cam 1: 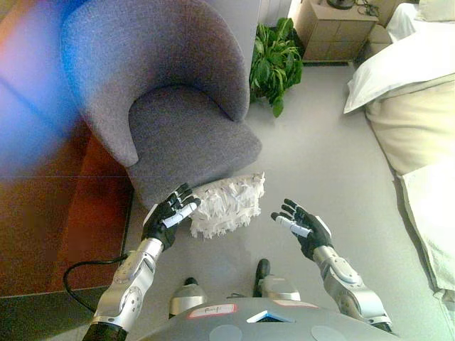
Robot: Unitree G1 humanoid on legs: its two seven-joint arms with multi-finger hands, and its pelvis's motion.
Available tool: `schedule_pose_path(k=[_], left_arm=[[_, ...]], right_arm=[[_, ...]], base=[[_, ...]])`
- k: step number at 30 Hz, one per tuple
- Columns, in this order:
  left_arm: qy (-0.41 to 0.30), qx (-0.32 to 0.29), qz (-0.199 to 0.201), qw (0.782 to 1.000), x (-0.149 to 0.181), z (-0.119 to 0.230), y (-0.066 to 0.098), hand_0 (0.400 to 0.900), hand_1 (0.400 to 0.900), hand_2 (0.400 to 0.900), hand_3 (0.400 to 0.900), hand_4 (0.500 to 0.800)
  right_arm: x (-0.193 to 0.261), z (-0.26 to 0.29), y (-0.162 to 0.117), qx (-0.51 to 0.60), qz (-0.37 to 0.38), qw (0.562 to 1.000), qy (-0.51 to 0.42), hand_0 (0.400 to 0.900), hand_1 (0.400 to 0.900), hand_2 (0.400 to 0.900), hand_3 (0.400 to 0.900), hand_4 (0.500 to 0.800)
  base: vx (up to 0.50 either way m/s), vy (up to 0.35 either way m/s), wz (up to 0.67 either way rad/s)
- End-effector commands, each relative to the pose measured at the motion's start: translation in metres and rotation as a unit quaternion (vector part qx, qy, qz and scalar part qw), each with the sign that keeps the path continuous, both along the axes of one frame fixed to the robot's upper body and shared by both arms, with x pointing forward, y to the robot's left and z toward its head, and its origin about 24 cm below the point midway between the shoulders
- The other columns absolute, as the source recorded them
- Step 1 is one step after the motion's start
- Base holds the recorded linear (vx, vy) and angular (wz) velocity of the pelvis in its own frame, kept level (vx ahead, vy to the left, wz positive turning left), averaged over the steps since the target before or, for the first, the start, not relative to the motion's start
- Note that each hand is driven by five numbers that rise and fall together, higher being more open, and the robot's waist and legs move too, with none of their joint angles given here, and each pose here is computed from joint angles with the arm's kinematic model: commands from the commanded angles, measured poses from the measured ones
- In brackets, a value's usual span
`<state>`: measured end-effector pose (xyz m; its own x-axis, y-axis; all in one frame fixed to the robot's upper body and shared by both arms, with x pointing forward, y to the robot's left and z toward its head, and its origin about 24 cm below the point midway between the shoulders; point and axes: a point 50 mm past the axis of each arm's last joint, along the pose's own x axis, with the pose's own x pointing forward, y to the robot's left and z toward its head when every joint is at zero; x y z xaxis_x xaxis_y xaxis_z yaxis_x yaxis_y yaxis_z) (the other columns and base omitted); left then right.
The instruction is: Pick up the pillow and put it on the sofa.
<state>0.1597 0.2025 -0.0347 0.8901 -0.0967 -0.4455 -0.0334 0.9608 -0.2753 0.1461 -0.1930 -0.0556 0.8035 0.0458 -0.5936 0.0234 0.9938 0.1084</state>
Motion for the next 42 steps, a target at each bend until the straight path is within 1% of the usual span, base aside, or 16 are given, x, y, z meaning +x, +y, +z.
schedule_pose_path(k=[1, 4, 6, 11, 15, 17, 21, 24, 27, 32, 35, 38, 42], left_arm=[[-0.13, -0.02, 0.009, 0.991, 0.025, 0.042, -0.002, 0.9, 0.9, 0.9, 0.9, 0.8], [-0.126, -0.02, 0.002, 0.992, 0.022, 0.04, -0.001, 0.9, 0.9, 0.9, 0.9, 0.8], [-0.122, -0.023, 0.008, 0.992, 0.019, 0.038, 0.001, 0.9, 0.9, 0.9, 0.9, 0.8], [-0.118, -0.026, 0.017, 0.993, 0.012, 0.036, 0.004, 0.9, 0.9, 0.9, 0.9, 0.8], [-0.12, -0.034, 0.012, 0.992, 0.01, 0.032, -0.001, 0.9, 0.9, 0.9, 0.9, 0.8], [-0.124, -0.034, 0.018, 0.991, 0.01, 0.032, -0.001, 0.9, 0.9, 0.9, 0.9, 0.8], [-0.123, -0.026, 0.027, 0.992, 0.01, 0.032, 0.003, 0.9, 0.9, 0.9, 0.9, 0.8], [-0.13, -0.007, 0.012, 0.991, 0.012, 0.037, 0.007, 0.9, 0.9, 0.9, 0.9, 0.8], [-0.126, 0.006, 0.008, 0.992, 0.014, 0.037, 0.013, 0.9, 0.9, 0.9, 0.9, 0.8], [-0.122, 0.029, -0.02, 0.992, 0.012, 0.04, 0.021, 0.9, 0.9, 0.9, 0.9, 0.8], [-0.12, 0.034, -0.016, 0.992, 0.018, 0.043, 0.024, 0.9, 0.9, 0.9, 0.9, 0.8], [-0.121, 0.032, -0.023, 0.992, 0.024, 0.047, 0.023, 0.9, 0.9, 0.9, 0.9, 0.8], [-0.112, 0.033, -0.029, 0.993, 0.029, 0.047, 0.022, 0.9, 0.9, 0.9, 0.9, 0.8]], right_arm=[[0.033, 0.037, -0.007, -0.023, 0.031, 0.993, -0.109, 0.9, 0.9, 0.9, 0.9, 0.8], [0.031, 0.038, -0.015, -0.031, 0.035, 0.993, -0.11, 0.9, 0.9, 0.9, 0.9, 0.8], [0.031, 0.037, -0.018, -0.034, 0.035, 0.993, -0.109, 0.9, 0.9, 0.9, 0.9, 0.8], [0.024, 0.038, -0.019, -0.033, 0.034, 0.993, -0.108, 0.9, 0.9, 0.9, 0.9, 0.8], [0.017, 0.036, -0.022, -0.036, 0.035, 0.993, -0.105, 0.9, 0.9, 0.9, 0.9, 0.8], [0.018, 0.035, -0.02, -0.036, 0.047, 0.993, -0.106, 0.9, 0.9, 0.9, 0.9, 0.8], [0.013, 0.032, -0.019, -0.025, 0.057, 0.993, -0.095, 0.9, 0.9, 0.9, 0.9, 0.8], [0.012, 0.031, -0.015, -0.028, 0.068, 0.993, -0.094, 0.9, 0.9, 0.9, 0.9, 0.8], [0.017, 0.029, -0.012, -0.026, 0.062, 0.994, -0.09, 0.9, 0.9, 0.9, 0.9, 0.8], [0.024, 0.03, 0.001, -0.042, 0.068, 0.992, -0.102, 0.9, 0.9, 0.9, 0.9, 0.8], [0.028, 0.03, 0.011, -0.055, 0.084, 0.989, -0.106, 0.9, 0.9, 0.9, 0.9, 0.8], [0.031, 0.027, 0.013, -0.061, 0.079, 0.989, -0.105, 0.9, 0.9, 0.9, 0.9, 0.8], [0.026, 0.024, 0.006, -0.064, 0.059, 0.991, -0.098, 0.9, 0.9, 0.9, 0.9, 0.8]], base=[[0.009, -0.109, -0.18], [0.074, -0.101, -0.17], [0.168, 0.062, -0.15], [0.269, 0.165, -0.21], [0.284, 0.132, -0.32], [0.277, 0.119, -0.31], [0.312, 0.085, -0.1], [0.272, 0.095, 0.06], [0.273, 0.139, 0.05], [0.249, 0.226, 0.2], [0.217, 0.157, 0.14], [0.124, -0.092, 0.32], [0.196, -0.292, 0.55]])
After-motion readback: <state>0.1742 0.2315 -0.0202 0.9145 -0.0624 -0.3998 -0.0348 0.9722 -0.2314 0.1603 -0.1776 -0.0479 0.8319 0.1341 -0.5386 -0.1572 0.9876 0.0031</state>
